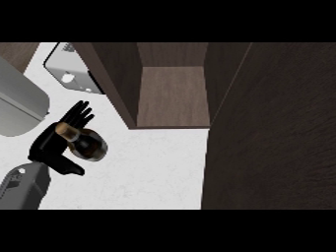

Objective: Pick up the wine, place it into the cabinet and close the cabinet

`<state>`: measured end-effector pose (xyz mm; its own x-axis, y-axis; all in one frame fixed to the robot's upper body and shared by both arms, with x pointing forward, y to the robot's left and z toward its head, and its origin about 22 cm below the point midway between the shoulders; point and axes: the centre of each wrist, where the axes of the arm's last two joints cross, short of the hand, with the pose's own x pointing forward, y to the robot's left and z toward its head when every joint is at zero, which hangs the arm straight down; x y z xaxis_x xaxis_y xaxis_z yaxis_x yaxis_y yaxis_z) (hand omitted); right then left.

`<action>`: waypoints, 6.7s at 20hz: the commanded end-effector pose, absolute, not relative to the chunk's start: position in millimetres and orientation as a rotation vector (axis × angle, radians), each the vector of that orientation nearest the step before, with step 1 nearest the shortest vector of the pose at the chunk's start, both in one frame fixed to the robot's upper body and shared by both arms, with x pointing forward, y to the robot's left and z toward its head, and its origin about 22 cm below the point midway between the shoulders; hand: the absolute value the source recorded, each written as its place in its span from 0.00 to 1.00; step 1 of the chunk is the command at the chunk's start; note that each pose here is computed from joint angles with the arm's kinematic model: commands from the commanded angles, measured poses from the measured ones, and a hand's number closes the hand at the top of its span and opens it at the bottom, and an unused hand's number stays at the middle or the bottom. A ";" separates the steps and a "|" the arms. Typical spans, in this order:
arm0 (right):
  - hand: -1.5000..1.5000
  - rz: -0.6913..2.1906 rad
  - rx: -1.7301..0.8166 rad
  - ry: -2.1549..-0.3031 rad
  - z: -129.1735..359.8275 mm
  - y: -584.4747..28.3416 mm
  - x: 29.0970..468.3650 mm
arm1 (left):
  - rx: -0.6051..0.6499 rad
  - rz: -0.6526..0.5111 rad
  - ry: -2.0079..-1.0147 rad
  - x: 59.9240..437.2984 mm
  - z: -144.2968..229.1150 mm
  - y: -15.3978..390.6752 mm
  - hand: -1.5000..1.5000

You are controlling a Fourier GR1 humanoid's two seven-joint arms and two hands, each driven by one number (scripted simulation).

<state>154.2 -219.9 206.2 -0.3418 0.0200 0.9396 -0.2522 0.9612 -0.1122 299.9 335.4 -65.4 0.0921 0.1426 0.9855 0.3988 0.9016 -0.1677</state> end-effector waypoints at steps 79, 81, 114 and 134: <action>0.00 0.269 0.253 -1.920 204.2 -237.3 148.8 | -0.284 -0.002 -1.925 256.5 134.2 76.6 1.00; 0.00 0.270 0.252 -1.927 204.7 -228.9 133.7 | -0.283 0.034 -1.908 268.3 139.8 88.1 1.00; 0.00 0.278 0.215 -1.939 208.0 -235.7 137.8 | -0.064 0.038 -1.891 305.8 55.8 57.3 1.00; 0.00 0.258 0.256 -1.933 205.7 -223.2 140.4 | -0.002 0.109 -1.894 346.2 30.4 93.9 1.00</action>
